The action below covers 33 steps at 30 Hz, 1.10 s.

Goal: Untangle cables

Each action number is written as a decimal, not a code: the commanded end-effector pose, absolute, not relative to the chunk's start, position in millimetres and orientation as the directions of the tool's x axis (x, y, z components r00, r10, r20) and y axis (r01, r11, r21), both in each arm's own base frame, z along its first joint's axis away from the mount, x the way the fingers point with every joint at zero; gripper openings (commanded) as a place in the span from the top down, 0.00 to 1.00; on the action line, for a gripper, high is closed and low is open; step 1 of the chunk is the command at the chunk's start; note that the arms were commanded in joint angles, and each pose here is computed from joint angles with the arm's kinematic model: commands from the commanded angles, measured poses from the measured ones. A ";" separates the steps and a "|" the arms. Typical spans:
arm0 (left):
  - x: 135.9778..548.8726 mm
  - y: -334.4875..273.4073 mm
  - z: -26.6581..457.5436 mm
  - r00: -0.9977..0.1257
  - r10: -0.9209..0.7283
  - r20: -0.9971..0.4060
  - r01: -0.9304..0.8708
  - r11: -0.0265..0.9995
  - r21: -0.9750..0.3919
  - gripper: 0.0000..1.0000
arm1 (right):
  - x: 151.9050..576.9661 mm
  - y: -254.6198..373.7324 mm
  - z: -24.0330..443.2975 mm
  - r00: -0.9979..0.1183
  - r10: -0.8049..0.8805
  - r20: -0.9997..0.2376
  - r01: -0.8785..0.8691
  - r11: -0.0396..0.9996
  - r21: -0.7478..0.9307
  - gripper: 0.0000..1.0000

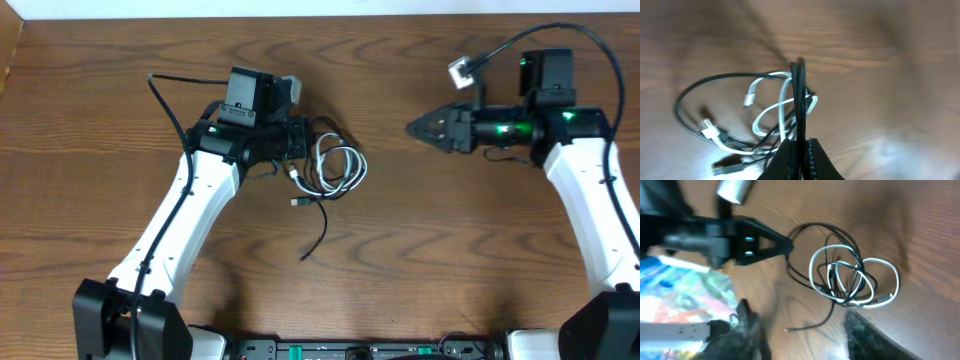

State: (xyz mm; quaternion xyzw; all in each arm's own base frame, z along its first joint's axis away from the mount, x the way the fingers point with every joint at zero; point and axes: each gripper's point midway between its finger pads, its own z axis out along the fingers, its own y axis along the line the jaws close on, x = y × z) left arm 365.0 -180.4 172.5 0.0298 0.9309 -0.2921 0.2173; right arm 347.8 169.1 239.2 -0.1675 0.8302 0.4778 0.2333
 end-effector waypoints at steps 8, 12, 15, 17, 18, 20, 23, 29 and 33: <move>361.2 -221.4 215.6 -0.900 -0.067 -0.431 0.304 0.614 -0.729 0.93 | 351.5 219.2 176.9 -0.981 0.079 -0.176 -0.083 0.650 0.756 0.50; 361.3 -221.4 215.7 -0.908 -0.086 -0.409 0.276 0.611 -0.742 0.93 | 356.1 242.1 159.7 -0.989 0.096 -0.116 -0.027 0.641 0.767 0.50; 361.2 -221.4 215.6 -0.910 -0.090 -0.404 0.270 0.611 -0.744 0.93 | 361.1 256.4 149.7 -0.990 0.102 -0.096 -0.011 0.630 0.776 0.50; 361.2 -221.6 215.6 -0.910 -0.089 -0.404 0.270 0.611 -0.744 0.93 | 363.3 267.0 143.6 -0.991 0.094 -0.096 -0.017 0.623 0.782 0.50; 361.1 -221.7 215.6 -0.910 -0.089 -0.404 0.271 0.610 -0.744 0.93 | 363.4 269.7 141.8 -0.991 0.092 -0.095 -0.017 0.622 0.783 0.50; 361.1 -221.7 215.6 -0.910 -0.089 -0.404 0.271 0.611 -0.744 0.93 | 362.9 275.6 135.8 -0.993 0.087 -0.085 -0.012 0.623 0.782 0.48; 361.1 -221.7 215.6 -0.910 -0.089 -0.404 0.271 0.611 -0.744 0.93 | 363.0 277.9 120.8 -0.993 0.101 -0.069 0.014 0.657 0.754 0.47; 361.2 -221.6 215.6 -0.910 -0.089 -0.405 0.271 0.611 -0.744 0.93 | 369.5 278.4 100.8 -0.989 0.132 -0.068 0.044 0.697 0.716 0.58; 367.2 -215.8 211.0 -0.902 -0.108 -0.418 0.254 0.649 -0.717 0.93 | 369.3 271.4 93.6 -0.989 0.114 -0.091 0.021 0.729 0.684 0.99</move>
